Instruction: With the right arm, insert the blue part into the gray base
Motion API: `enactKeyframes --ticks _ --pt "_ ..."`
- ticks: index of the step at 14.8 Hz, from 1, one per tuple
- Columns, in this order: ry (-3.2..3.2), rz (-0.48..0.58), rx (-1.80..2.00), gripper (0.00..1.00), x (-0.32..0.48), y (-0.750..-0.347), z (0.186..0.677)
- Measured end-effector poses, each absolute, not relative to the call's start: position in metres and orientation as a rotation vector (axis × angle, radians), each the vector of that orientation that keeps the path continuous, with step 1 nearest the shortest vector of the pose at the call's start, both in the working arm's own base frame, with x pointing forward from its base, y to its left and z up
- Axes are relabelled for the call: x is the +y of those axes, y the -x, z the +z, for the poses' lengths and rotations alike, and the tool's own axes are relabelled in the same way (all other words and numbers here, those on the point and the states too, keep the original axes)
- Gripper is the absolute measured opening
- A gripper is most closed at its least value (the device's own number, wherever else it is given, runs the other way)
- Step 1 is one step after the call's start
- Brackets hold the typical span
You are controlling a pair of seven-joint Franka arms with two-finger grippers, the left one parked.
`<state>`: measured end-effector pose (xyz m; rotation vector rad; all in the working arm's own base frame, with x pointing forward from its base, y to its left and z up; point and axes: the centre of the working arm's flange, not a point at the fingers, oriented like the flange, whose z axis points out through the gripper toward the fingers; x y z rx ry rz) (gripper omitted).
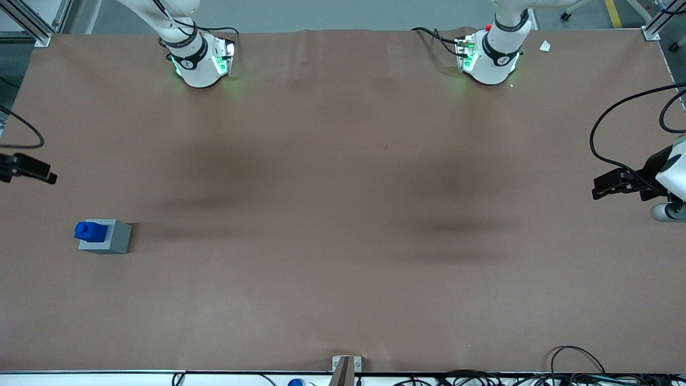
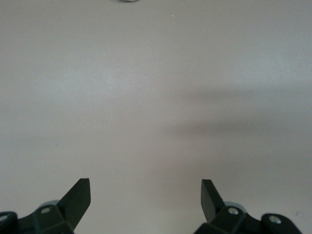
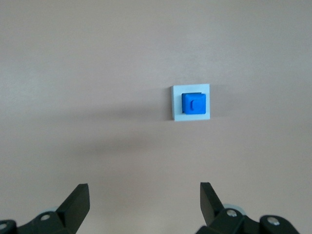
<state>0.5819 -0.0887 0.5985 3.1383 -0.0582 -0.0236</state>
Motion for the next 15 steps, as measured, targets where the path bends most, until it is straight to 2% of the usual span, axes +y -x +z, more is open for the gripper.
enactKeyframes --ticks 3,7,15 --pt "-3.132 -0.004 -0.029 1.0 -0.06 -0.568 0.623" --pt "-3.133 -0.068 -0.049 1.0 -0.046 -0.561 0.624" --pt "-3.125 -0.053 -0.071 1.0 -0.019 -0.545 0.646"
